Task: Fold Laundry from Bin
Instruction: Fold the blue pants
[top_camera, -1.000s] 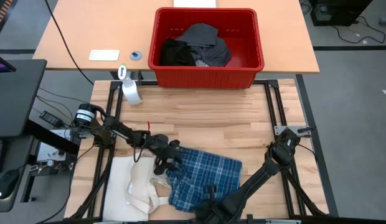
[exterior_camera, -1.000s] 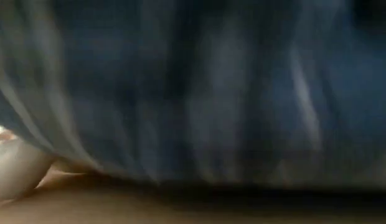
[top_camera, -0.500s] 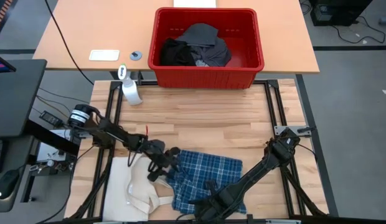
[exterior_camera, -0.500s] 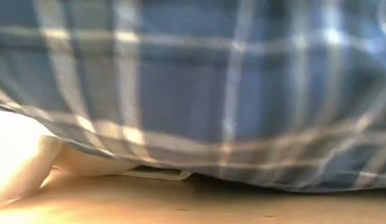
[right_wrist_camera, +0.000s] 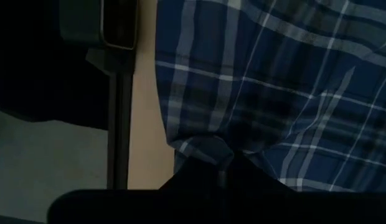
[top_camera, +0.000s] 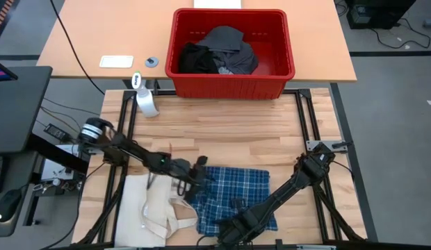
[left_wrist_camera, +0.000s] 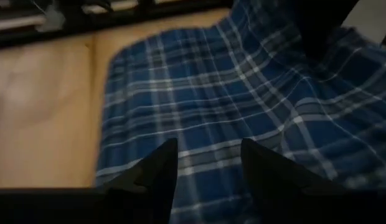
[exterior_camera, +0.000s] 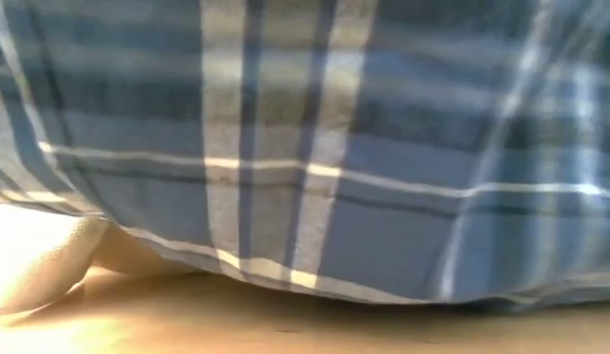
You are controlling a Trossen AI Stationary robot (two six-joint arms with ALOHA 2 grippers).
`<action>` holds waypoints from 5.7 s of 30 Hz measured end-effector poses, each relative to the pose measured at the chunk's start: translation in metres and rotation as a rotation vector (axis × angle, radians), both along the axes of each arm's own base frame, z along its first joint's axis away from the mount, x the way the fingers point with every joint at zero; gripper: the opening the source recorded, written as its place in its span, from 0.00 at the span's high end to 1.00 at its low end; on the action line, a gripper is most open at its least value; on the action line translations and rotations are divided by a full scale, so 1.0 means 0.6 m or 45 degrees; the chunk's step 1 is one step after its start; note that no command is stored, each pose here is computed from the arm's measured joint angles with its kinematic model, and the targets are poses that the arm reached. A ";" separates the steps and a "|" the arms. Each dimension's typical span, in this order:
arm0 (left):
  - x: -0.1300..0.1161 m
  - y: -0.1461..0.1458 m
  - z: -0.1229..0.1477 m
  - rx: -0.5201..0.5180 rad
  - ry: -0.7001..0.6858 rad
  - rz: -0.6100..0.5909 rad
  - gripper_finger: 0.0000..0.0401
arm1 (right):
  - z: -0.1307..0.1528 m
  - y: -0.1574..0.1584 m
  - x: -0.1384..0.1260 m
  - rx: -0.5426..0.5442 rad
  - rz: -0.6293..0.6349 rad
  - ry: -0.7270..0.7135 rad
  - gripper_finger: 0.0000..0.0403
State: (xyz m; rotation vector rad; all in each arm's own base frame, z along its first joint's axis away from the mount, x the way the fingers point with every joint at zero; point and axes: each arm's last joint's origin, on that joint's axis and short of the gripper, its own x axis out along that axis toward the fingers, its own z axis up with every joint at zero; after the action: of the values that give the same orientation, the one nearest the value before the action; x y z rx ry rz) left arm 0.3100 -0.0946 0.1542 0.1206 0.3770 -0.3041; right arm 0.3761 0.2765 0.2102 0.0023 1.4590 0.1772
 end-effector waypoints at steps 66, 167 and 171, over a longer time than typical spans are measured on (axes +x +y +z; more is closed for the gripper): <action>-0.013 -0.031 0.024 0.381 0.344 0.080 0.55 | 0.096 -0.165 -0.003 -0.347 -0.488 -0.034 0.96; -0.069 -0.029 -0.021 0.353 0.032 0.518 0.55 | -0.096 -0.473 0.110 -0.107 -0.737 -0.376 0.84; -0.069 -0.022 -0.048 0.380 0.145 0.556 0.55 | -0.096 -0.470 0.110 -0.102 -0.722 -0.376 0.83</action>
State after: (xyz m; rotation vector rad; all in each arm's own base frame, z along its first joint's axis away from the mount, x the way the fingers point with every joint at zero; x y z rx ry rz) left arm 0.2685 -0.1077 0.1253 0.3092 0.5482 0.1792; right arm 0.4419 -0.0055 0.1526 0.3095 1.1205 -0.3317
